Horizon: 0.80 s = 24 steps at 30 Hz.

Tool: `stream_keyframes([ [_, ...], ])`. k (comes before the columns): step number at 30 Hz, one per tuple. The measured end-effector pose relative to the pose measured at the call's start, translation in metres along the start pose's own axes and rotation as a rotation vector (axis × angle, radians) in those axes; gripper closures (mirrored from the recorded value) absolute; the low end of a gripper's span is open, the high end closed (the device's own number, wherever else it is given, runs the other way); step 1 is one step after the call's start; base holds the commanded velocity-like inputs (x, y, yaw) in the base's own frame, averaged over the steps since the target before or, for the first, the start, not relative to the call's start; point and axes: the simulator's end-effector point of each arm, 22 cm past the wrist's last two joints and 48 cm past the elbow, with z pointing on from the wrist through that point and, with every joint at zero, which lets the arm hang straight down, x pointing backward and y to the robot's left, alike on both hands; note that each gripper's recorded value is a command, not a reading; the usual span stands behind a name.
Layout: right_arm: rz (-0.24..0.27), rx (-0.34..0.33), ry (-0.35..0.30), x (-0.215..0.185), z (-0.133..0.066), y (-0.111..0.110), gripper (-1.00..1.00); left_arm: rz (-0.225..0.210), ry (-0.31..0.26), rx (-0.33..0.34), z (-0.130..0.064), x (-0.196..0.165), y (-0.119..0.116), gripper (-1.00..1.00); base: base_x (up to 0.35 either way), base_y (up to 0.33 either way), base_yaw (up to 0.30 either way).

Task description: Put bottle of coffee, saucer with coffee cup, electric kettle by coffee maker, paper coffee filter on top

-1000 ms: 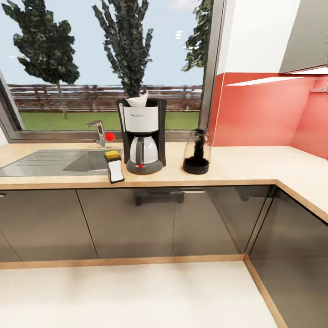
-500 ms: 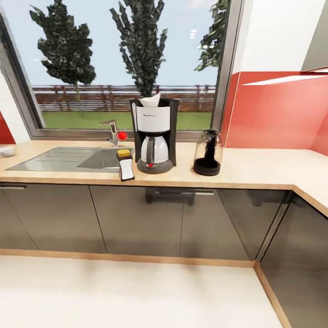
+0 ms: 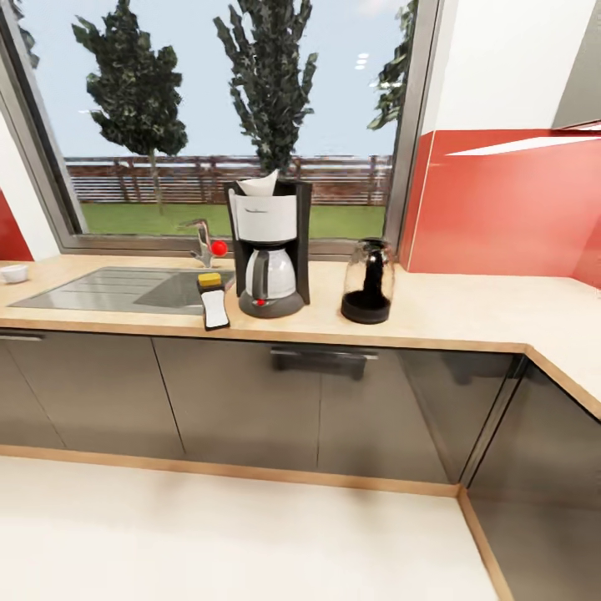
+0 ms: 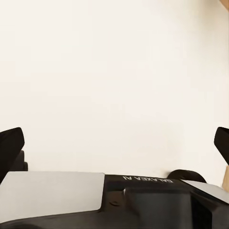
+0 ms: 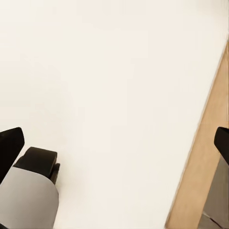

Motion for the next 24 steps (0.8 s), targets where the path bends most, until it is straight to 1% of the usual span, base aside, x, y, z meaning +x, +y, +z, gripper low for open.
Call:
stream_keyframes([
  [4, -0.002, 0.001, 0.0, 0.0, 0.0, -0.002, -1.0, -0.001, 0.0, 0.0, 0.0, 0.0, 0.0, -1.0, 0.0, -0.143, 0.001],
  [12, 0.009, 0.001, 0.0, 0.0, 0.0, -0.001, -1.0, -0.01, -0.01, -0.004, 0.0, -0.003, 0.001, -1.0, 0.0, -0.016, 0.0],
  [14, 0.012, 0.0, -0.004, -0.003, 0.001, 0.0, -1.0, -0.016, -0.016, -0.006, 0.0, -0.004, 0.002, -1.0, 0.0, -0.001, 0.0],
  [15, 0.015, 0.001, -0.011, -0.008, 0.002, 0.0, -1.0, -0.03, -0.027, -0.011, -0.001, -0.007, 0.004, -1.0, 0.0, 0.0, 0.0],
  [17, 0.016, 0.003, -0.017, -0.012, 0.003, -0.001, -1.0, -0.037, -0.034, -0.013, -0.001, -0.009, 0.004, -1.0, 0.0, 0.0, 0.0],
  [18, 0.02, -0.065, -0.087, -0.065, 0.013, 0.032, -1.0, -0.062, -0.057, -0.09, -0.003, -0.014, 0.023, -1.0, 0.0, 0.0, 0.0],
  [19, 0.024, -0.093, -0.191, -0.146, 0.022, 0.033, -1.0, -0.063, -0.058, -0.114, -0.004, -0.014, 0.028, -1.0, 0.0, 0.0, 0.0],
  [20, 0.021, -0.152, -0.213, -0.163, 0.022, 0.048, -1.0, -0.069, -0.063, -0.13, -0.004, -0.015, 0.032, -1.0, 0.0, 0.0, 0.0],
  [22, 0.013, -0.223, -0.234, -0.18, 0.019, 0.064, -1.0, -0.078, -0.07, -0.142, -0.005, -0.017, 0.035, -1.0, 0.0, 0.0, 0.0],
  [23, 0.002, -0.297, -0.259, -0.199, 0.015, 0.078, -1.0, -0.089, -0.078, -0.152, -0.005, -0.019, 0.038, -1.0, 0.0, 0.0, 0.0],
  [24, -0.006, -0.339, -0.27, -0.209, 0.013, 0.085, -1.0, -0.093, -0.082, -0.156, -0.006, -0.02, 0.039, -1.0, 0.0, 0.0, 0.0],
])
